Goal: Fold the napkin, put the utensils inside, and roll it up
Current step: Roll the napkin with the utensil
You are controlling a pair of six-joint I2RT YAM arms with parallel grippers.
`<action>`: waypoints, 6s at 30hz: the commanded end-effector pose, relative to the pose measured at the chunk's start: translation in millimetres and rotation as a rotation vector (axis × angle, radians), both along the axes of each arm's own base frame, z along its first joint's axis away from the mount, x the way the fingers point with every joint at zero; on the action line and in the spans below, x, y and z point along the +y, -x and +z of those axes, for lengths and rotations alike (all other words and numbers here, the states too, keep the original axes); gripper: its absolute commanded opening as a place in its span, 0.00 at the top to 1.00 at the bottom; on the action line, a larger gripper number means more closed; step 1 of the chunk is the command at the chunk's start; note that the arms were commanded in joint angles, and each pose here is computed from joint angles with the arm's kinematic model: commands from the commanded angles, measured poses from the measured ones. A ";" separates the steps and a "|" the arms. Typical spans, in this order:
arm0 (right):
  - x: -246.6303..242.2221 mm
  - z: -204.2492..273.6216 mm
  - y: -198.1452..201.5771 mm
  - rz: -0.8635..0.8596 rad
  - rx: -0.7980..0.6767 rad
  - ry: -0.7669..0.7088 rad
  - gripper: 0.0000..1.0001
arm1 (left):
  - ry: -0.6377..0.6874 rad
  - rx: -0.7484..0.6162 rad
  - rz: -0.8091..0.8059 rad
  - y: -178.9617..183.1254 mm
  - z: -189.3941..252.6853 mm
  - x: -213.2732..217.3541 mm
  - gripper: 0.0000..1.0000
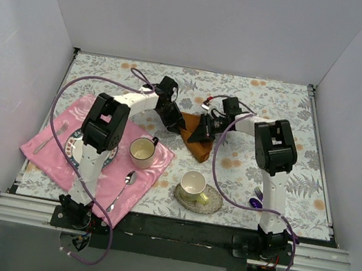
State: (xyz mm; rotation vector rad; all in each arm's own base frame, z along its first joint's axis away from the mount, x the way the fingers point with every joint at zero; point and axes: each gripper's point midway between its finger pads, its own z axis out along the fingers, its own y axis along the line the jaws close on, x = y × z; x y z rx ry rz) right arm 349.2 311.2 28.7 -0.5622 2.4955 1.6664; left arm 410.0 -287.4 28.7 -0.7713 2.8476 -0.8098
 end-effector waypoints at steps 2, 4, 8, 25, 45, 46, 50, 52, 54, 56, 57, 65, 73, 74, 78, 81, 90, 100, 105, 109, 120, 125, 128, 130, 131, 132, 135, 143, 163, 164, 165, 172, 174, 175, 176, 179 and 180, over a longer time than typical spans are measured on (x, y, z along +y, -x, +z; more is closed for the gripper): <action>-14.0 -18.0 -5.4 0.024 -0.017 0.136 0.77 | -0.149 0.049 0.001 8.0 -35.7 23.0 0.76; -17.6 -12.8 -9.8 0.031 -0.077 0.169 0.70 | -0.133 0.055 0.004 10.7 -35.1 21.3 0.77; -23.5 -2.6 -15.1 0.019 -0.181 0.304 0.57 | -0.092 0.073 0.008 15.2 -31.3 15.9 0.79; -1.5 39.4 -14.7 0.078 -0.789 0.742 0.16 | -0.026 0.113 0.015 24.0 -24.1 8.2 0.81; 6.2 -10.1 -13.0 0.122 -0.957 0.970 0.41 | 0.020 0.146 0.019 24.8 -24.2 7.2 0.82; 5.6 -9.6 -13.4 0.118 -0.958 0.972 0.45 | 0.022 0.143 0.017 24.3 -23.9 6.8 0.81; 5.4 -11.7 -11.1 0.125 -0.926 0.953 0.69 | 0.035 0.109 0.006 19.1 -14.2 8.9 0.71; 9.1 -11.9 -8.8 0.123 -0.886 0.903 0.73 | 0.034 0.077 -0.011 13.6 -7.7 9.4 0.62; 10.7 -10.3 -6.0 0.104 -0.839 0.866 0.75 | 0.032 0.043 -0.013 7.2 1.2 12.8 0.51; 11.8 -10.2 -4.0 0.101 -0.786 0.808 0.77 | 0.034 0.018 -0.006 1.3 8.0 17.6 0.46; 13.7 -9.9 -2.2 0.101 -0.766 0.781 0.77 | 0.046 -0.005 -0.003 -2.5 15.8 18.8 0.44; 11.9 -10.1 3.4 0.078 -0.555 0.585 0.79 | 0.070 -0.074 0.017 -15.3 40.3 31.7 0.39; 13.4 -6.6 5.9 0.061 -0.317 0.332 0.81 | 0.074 -0.099 -0.030 -10.0 41.4 20.2 0.32; 13.3 -7.3 5.7 0.052 -0.284 0.311 0.81 | 0.073 -0.095 -0.039 -7.7 39.7 16.3 0.31; 7.4 -10.5 2.7 0.042 -0.167 0.223 0.82 | 0.059 -0.086 -0.060 -2.7 31.1 6.5 0.30; 6.6 -7.2 2.8 0.036 -0.093 0.138 0.82 | 0.036 -0.064 -0.071 0.0 18.7 -0.3 0.31; -2.7 -5.2 -2.2 0.011 0.038 -0.004 0.80 | -0.138 -0.003 -0.039 0.0 -22.6 15.1 0.59; -19.0 22.6 -23.4 -0.013 -0.210 0.266 0.56 | -0.112 0.018 -0.057 5.3 -18.1 11.2 0.73; -26.5 37.2 -26.2 -0.039 -0.380 0.465 0.44 | -0.095 0.035 -0.061 9.7 -17.7 9.4 0.73; -22.3 39.3 -18.5 0.021 -0.558 0.609 0.35 | -0.076 0.046 -0.057 10.3 -16.5 7.6 0.73; -2.2 21.2 -9.5 0.151 -0.917 0.970 0.25 | -0.031 0.079 -0.034 16.2 -17.6 9.6 0.74; -6.7 10.0 -10.9 0.169 -0.933 1.038 0.29 | -0.024 0.077 -0.031 14.5 -16.7 8.8 0.74; -5.5 2.0 -8.3 0.179 -0.920 1.030 0.33 | -0.016 0.072 -0.030 13.3 -14.3 6.6 0.74; -2.4 0.4 -9.1 0.170 -0.923 1.016 0.40 | -0.011 0.071 -0.030 12.2 -13.3 6.1 0.73; -2.7 -0.3 -9.5 0.168 -0.922 1.014 0.43 | -0.009 0.073 -0.032 12.3 -14.0 5.7 0.73; -0.7 -0.5 -9.3 0.169 -0.920 1.000 0.48 | -0.007 0.070 -0.033 11.6 -13.1 6.0 0.72; 5.2 -1.2 -9.8 0.164 -0.898 0.951 0.66 | 0.005 0.064 -0.038 12.5 -10.7 6.4 0.61; 6.5 0.6 -3.0 0.158 -0.730 0.773 0.81 | 0.030 -0.033 -0.054 -0.1 15.9 15.0 0.41; -2.9 -11.4 8.6 0.059 -0.032 0.108 0.84 | 0.085 -0.059 -0.048 8.4 15.0 -6.6 0.31; -2.7 -12.7 8.6 0.051 -0.008 0.093 0.84 | 0.072 -0.050 -0.037 8.4 10.6 -6.2 0.32; -3.6 -11.5 12.0 0.052 0.020 0.068 0.84 | 0.070 -0.045 -0.038 9.7 8.7 -7.9 0.32; -14.4 -12.3 7.2 0.020 0.102 0.002 0.80 | -0.077 0.019 -0.025 13.6 -26.3 9.3 0.51; -18.2 -14.4 5.9 0.025 0.086 0.031 0.77 | -0.097 0.026 -0.027 13.5 -29.2 11.9 0.59; -17.6 -11.1 1.3 0.027 0.058 0.042 0.72 | -0.099 0.026 -0.035 13.0 -28.7 11.6 0.61; -18.6 -6.5 -0.7 0.026 0.037 0.055 0.70 | -0.099 0.028 -0.037 13.5 -29.1 11.6 0.63; -22.3 4.9 -7.8 0.012 -0.045 0.117 0.61 | -0.093 0.024 -0.043 12.8 -26.0 10.3 0.66; -25.7 3.9 -12.6 -0.002 -0.085 0.172 0.58 | -0.089 0.024 -0.046 12.9 -24.6 9.6 0.68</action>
